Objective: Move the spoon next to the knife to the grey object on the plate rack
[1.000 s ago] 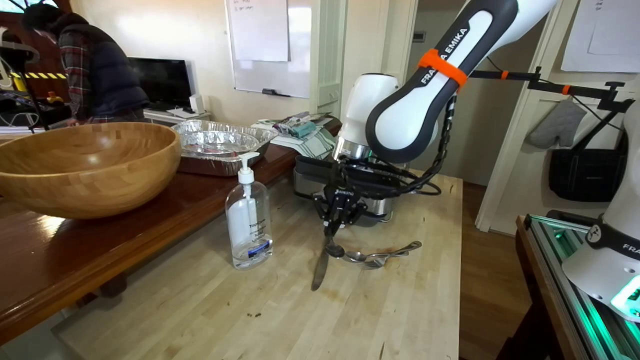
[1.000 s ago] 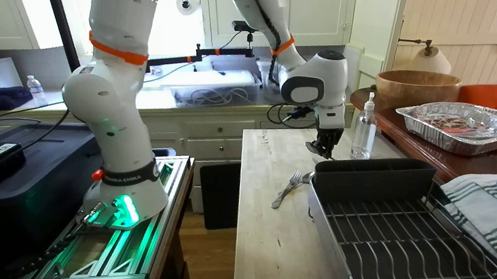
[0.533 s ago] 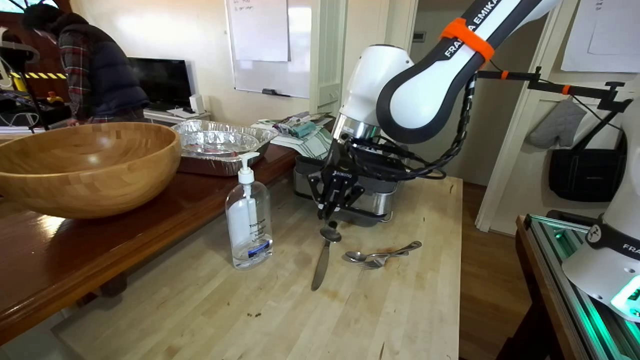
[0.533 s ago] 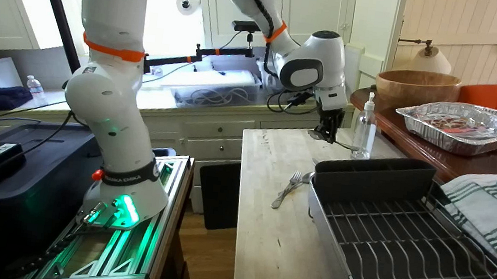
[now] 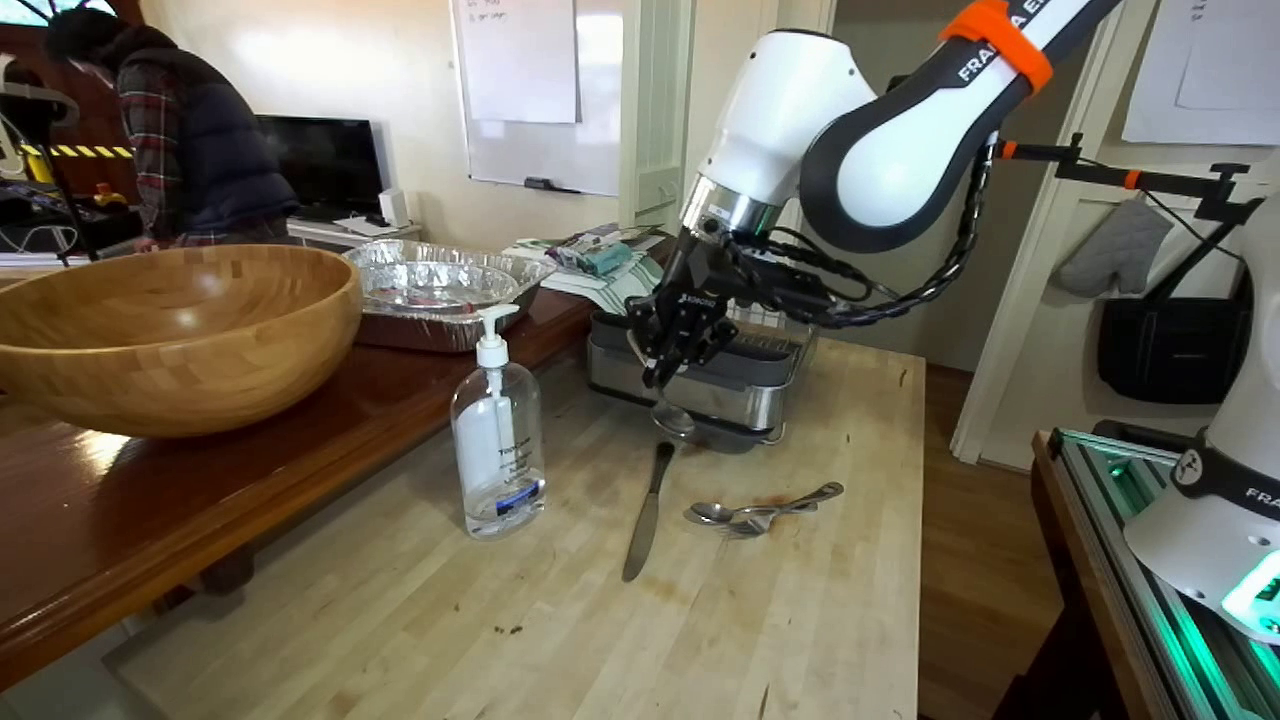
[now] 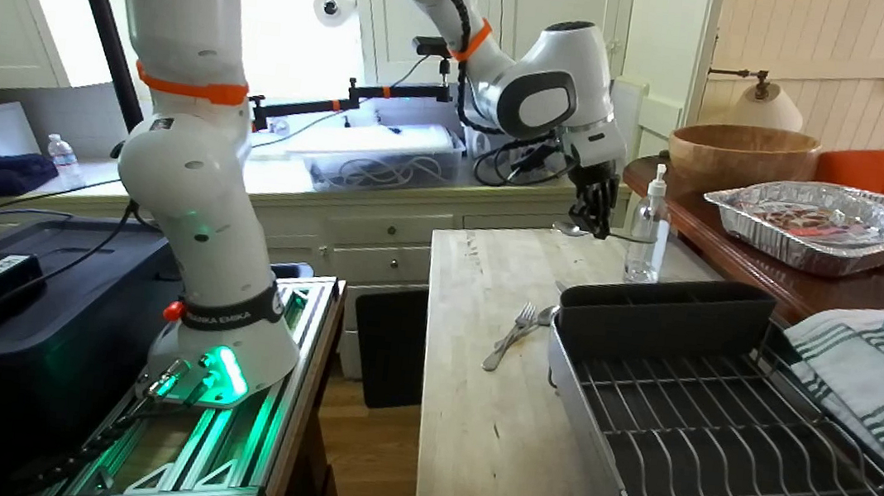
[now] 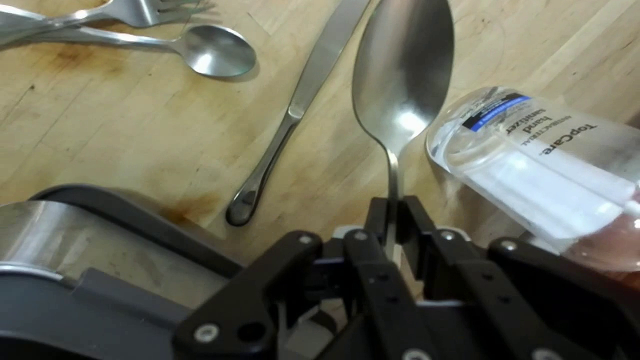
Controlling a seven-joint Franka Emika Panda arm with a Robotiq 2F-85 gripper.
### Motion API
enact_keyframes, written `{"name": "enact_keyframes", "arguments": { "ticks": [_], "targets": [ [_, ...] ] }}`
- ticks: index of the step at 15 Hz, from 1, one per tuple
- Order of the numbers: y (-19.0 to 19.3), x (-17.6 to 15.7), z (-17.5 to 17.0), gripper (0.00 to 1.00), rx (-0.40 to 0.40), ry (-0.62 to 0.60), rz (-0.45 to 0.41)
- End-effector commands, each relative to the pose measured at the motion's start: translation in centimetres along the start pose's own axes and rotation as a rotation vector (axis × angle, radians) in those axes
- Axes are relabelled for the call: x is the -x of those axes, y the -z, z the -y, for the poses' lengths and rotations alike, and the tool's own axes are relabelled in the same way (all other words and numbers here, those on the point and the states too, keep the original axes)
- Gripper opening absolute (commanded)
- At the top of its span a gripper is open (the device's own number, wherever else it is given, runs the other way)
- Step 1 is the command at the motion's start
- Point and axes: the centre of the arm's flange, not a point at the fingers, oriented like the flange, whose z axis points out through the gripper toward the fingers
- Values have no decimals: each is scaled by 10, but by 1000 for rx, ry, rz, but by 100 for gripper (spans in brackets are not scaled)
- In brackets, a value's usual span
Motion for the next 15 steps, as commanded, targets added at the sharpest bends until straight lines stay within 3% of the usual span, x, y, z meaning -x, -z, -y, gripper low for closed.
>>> {"name": "enact_keyframes", "arguments": {
  "ticks": [1,9,15],
  "targets": [
    [29,5,-11,3,5,-5,-86],
    [73,-24,-25,3,-6,-53,-270],
    [83,-48,-36,3,11,-96,-374]
  ]
}}
